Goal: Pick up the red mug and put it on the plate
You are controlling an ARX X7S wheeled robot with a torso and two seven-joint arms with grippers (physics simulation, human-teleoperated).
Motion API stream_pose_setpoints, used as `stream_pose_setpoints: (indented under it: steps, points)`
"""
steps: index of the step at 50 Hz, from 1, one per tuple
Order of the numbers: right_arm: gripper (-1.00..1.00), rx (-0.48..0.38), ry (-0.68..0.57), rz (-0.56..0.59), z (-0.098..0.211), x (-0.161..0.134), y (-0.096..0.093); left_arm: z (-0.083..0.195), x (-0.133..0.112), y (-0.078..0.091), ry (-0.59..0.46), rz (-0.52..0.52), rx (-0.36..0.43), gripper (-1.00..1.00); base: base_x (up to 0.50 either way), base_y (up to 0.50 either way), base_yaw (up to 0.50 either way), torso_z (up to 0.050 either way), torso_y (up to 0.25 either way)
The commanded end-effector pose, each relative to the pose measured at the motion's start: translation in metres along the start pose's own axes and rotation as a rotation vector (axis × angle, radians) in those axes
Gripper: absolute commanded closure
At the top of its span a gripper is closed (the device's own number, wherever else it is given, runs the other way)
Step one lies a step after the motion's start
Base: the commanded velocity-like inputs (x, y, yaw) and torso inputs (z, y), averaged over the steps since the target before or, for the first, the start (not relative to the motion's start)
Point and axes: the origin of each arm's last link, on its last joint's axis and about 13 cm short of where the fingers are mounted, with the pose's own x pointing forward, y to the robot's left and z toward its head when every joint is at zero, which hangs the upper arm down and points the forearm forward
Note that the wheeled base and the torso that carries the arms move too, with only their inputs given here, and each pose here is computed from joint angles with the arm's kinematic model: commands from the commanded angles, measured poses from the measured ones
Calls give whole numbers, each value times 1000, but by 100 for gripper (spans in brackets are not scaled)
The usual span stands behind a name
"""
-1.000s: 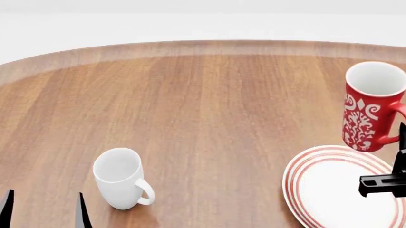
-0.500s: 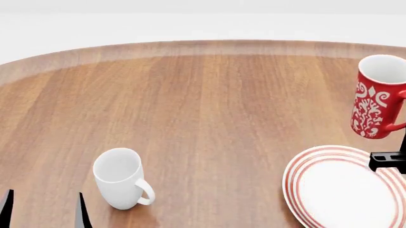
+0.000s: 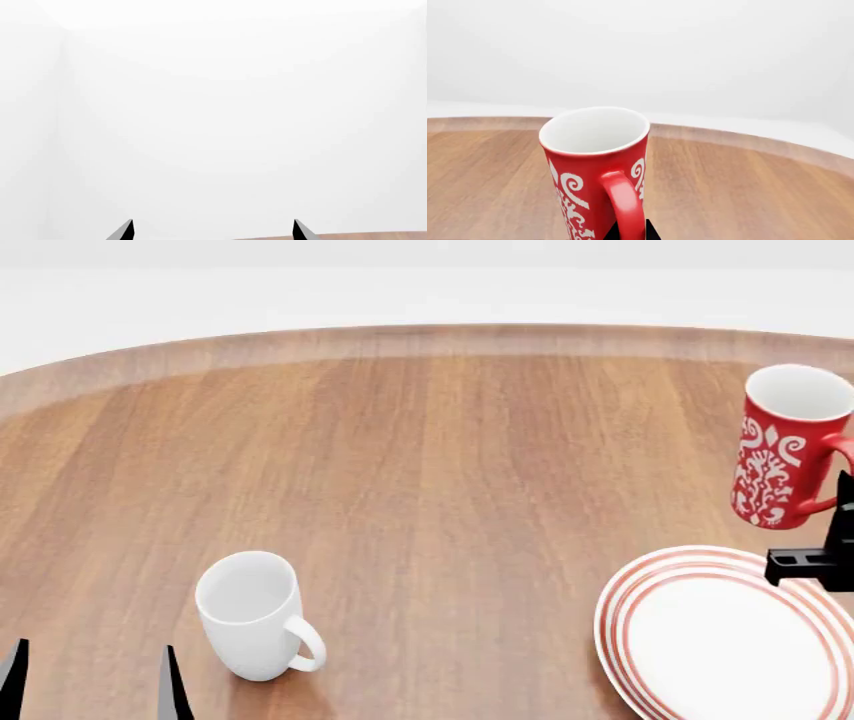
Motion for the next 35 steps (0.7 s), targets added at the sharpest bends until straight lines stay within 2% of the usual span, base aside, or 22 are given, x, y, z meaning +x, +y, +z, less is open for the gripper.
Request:
stream_pose_setpoints:
  steps: [1,12,19,35]
  points:
    - [100,6,3,12,-6,15,2,0,0,0,0,-3,2,-100,0,0,0,0,0]
    - [100,40,4,13,-7,25,7,0,0,0,-1,-2,4,-100,0,0,0,0,1]
    - [100,69,22,-3,-17,26,8,0,0,0,-4,-1,6,-100,0,0,0,0,0]
    - [100,77,23,-8,-5,25,10,0,0,0,-4,-1,5,-100,0,0,0,0,1]
